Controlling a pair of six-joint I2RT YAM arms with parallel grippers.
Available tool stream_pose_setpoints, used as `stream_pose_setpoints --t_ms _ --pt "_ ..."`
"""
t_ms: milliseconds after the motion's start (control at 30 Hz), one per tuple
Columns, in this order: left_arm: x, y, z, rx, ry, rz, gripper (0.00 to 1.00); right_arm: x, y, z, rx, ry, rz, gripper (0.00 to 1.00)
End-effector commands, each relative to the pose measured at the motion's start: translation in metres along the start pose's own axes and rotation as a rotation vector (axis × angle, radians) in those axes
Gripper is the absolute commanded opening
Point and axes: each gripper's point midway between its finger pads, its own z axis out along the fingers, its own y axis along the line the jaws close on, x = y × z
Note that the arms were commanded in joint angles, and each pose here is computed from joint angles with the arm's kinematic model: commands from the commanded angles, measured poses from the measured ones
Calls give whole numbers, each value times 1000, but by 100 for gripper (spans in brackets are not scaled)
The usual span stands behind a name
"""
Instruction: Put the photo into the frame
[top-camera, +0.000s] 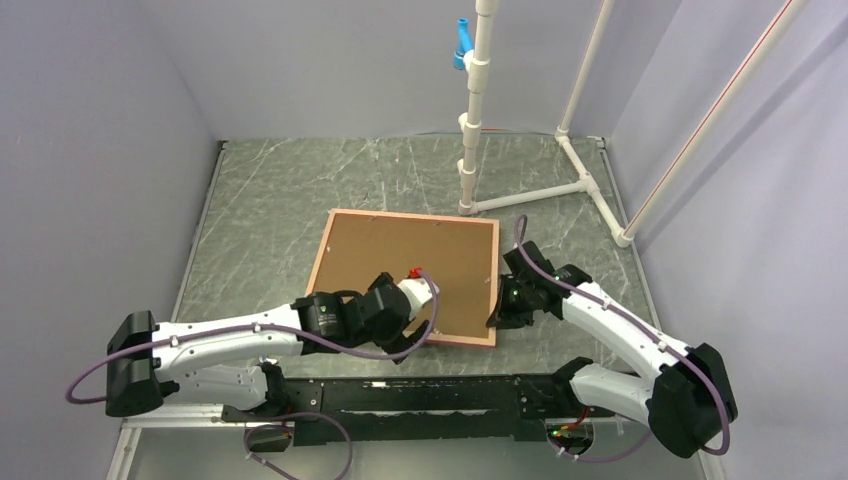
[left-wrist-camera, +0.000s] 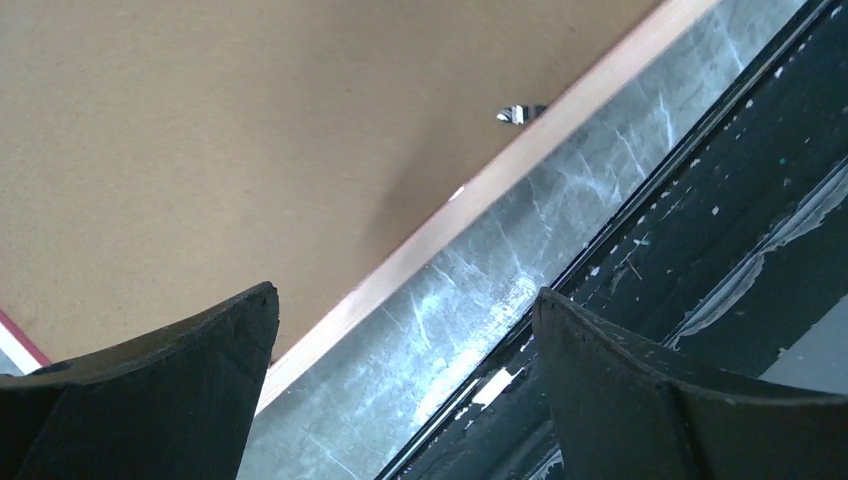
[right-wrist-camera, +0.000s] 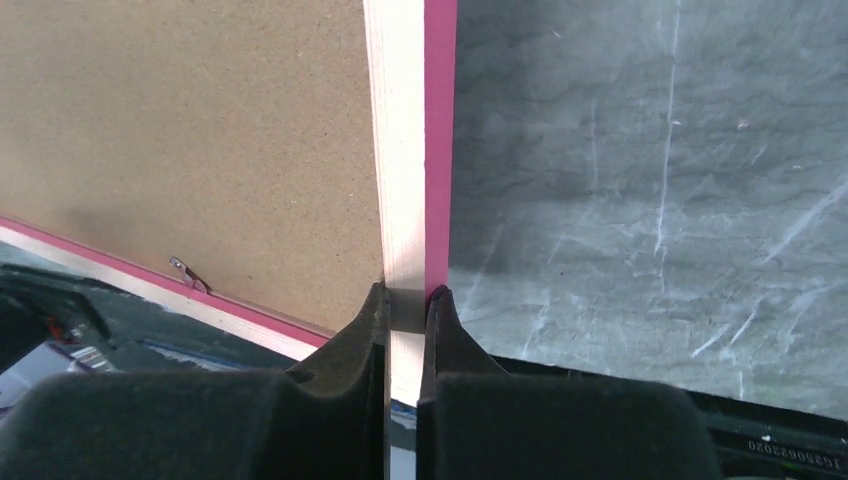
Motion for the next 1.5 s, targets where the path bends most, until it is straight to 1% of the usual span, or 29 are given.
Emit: stream_pose_setpoints --t_ms 0,100,267,467,633,700,933,1000,1033,1067,1133,1200,1233,1333,1367,1467 --pt "-2 1 1 -99 -51 98 99 -28 47 -43 -139 -67 -30 0" --pt "5 -4 5 -107 -57 107 99 -30 61 -61 -192 -66 -40 0" --pt "8 -2 5 -201 -77 165 99 -31 77 -90 -255 -75 -52 0" --pt "11 17 10 -420 -51 204 96 -26 92 -112 -350 -74 -46 0" --pt "4 24 4 -556 -54 209 84 -23 89 -112 -343 -69 -41 0" --pt "3 26 2 -588 -53 212 76 -23 90 -112 -350 -67 -37 0" --pt "-1 40 -16 -723 -56 220 62 -22 90 -111 -361 -71 -43 0" --pt "-4 43 -22 -751 -60 224 55 -21 92 -111 -376 -69 -54 5" --pt "-5 45 -24 -765 -64 225 51 -22 93 -111 -386 -73 -57 17" --pt "-7 46 -25 -774 -71 229 48 -22 96 -111 -401 -79 -59 25" --pt "-8 47 -25 -779 -77 241 42 -24 97 -111 -414 -87 -62 38" --pt "-7 47 -24 -774 -76 244 41 -24 96 -107 -410 -88 -66 48" --pt "-5 46 -23 -763 -71 244 43 -24 93 -103 -392 -88 -65 52" --pt "3 41 -14 -677 -56 235 55 -25 82 -87 -330 -78 -71 61" --pt "4 38 -10 -638 -56 223 62 -27 79 -81 -312 -79 -69 63" --pt "6 31 -3 -513 -74 157 68 -30 74 -61 -271 -67 -66 65"
